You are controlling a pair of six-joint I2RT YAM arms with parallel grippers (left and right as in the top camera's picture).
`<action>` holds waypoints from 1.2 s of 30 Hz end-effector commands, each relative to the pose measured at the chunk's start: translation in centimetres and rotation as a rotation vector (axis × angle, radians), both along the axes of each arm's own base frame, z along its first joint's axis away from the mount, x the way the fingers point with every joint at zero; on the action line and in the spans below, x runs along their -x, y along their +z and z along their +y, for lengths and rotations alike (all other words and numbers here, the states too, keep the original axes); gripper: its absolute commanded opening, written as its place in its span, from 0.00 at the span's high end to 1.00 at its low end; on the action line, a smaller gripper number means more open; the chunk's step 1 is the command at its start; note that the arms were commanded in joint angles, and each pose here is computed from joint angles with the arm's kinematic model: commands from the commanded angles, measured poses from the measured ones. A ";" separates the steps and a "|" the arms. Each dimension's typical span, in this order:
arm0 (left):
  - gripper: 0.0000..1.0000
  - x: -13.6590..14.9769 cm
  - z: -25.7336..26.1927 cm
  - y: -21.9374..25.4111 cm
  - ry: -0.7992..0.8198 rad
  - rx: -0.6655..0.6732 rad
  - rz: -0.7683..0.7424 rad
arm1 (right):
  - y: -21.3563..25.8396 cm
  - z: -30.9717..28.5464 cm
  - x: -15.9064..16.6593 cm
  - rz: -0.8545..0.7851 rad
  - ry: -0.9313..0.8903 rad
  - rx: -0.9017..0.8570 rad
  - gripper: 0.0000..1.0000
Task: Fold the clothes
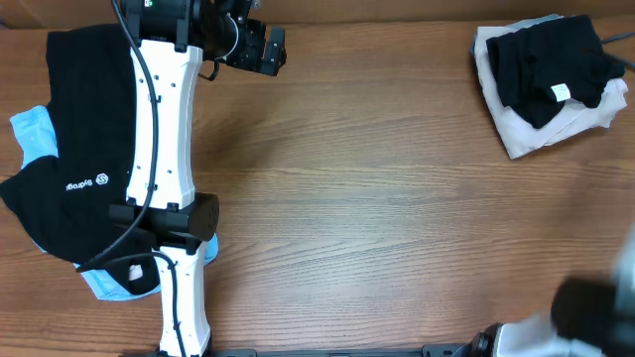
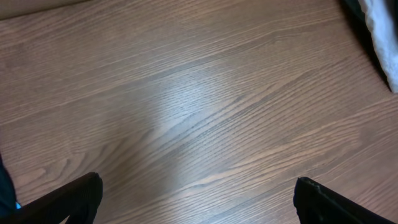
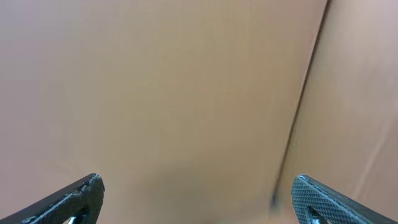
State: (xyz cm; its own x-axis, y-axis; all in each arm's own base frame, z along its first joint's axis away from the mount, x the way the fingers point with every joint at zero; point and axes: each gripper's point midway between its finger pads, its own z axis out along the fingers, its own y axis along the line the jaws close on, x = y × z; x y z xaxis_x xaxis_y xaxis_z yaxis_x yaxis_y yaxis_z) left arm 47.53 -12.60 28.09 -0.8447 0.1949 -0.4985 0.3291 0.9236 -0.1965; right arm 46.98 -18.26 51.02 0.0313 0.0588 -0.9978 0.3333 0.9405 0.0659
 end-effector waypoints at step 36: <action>0.00 -0.2 -0.3 -0.7 0.000 -0.004 0.015 | -9.3 17.9 20.1 0.003 0.338 0.022 0.00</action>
